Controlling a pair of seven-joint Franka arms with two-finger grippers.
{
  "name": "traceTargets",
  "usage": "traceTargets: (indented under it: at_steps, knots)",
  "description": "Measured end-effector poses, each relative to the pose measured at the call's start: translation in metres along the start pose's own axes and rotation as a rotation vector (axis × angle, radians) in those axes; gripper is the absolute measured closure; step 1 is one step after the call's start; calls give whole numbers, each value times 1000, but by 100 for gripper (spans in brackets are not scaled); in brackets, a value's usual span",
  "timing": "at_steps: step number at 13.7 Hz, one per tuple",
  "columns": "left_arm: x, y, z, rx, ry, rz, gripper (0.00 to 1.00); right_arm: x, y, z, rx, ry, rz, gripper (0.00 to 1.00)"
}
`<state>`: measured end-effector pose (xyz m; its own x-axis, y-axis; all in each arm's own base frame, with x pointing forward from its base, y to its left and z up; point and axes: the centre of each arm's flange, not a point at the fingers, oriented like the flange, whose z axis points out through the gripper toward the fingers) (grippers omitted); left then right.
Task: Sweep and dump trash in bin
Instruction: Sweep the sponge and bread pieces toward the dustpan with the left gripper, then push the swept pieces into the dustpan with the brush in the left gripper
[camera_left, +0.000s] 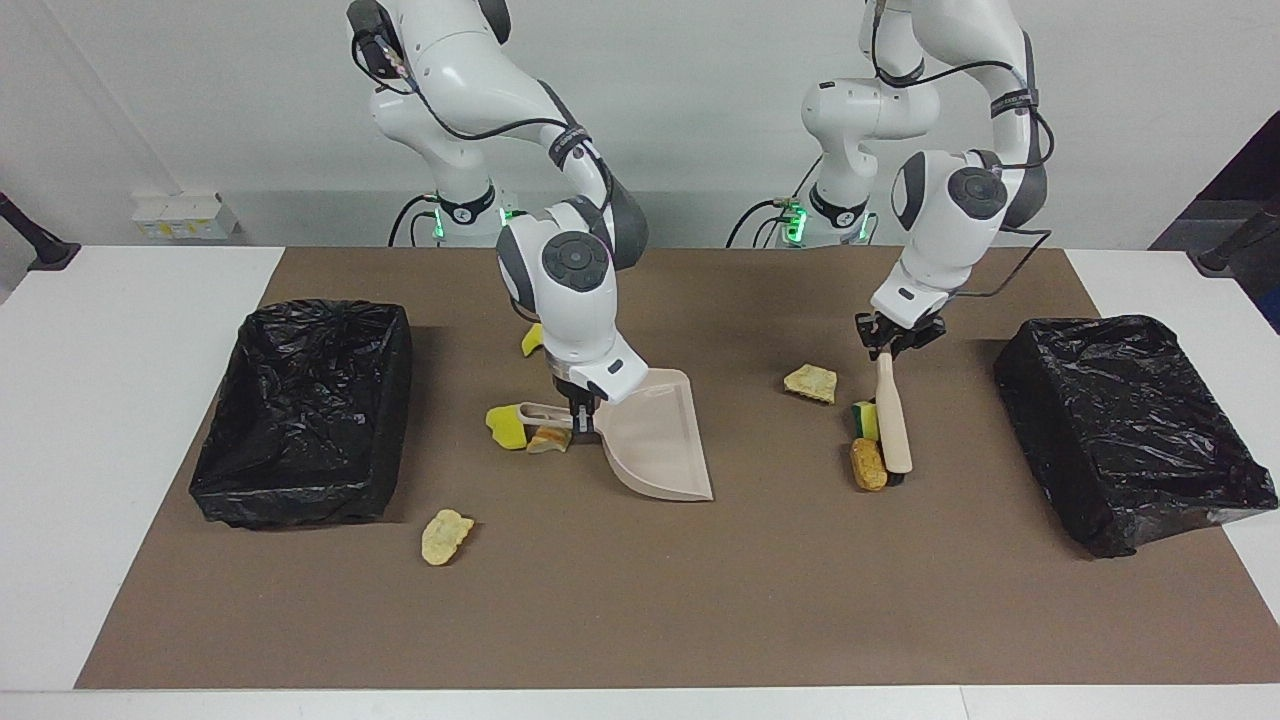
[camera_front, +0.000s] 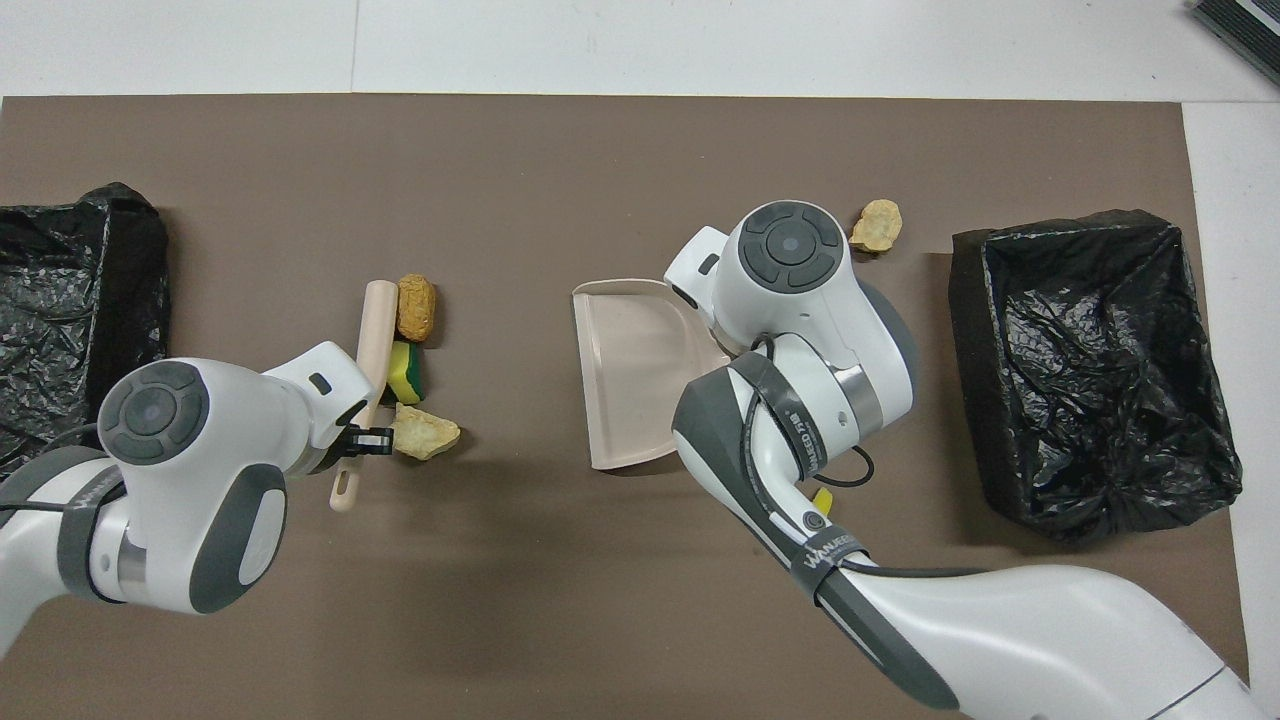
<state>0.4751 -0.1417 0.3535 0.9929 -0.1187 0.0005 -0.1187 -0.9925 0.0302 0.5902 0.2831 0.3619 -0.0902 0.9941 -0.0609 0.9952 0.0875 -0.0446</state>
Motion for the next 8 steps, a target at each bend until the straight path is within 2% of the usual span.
traceTargets:
  at_steps: [5,8]
  knots:
    - [-3,69,15,-121,40,19,74,3,-7,1,4,-4,-8,68]
    - [-16,114,20,-171,31,54,74,2,-7,1,5,-3,-8,68]
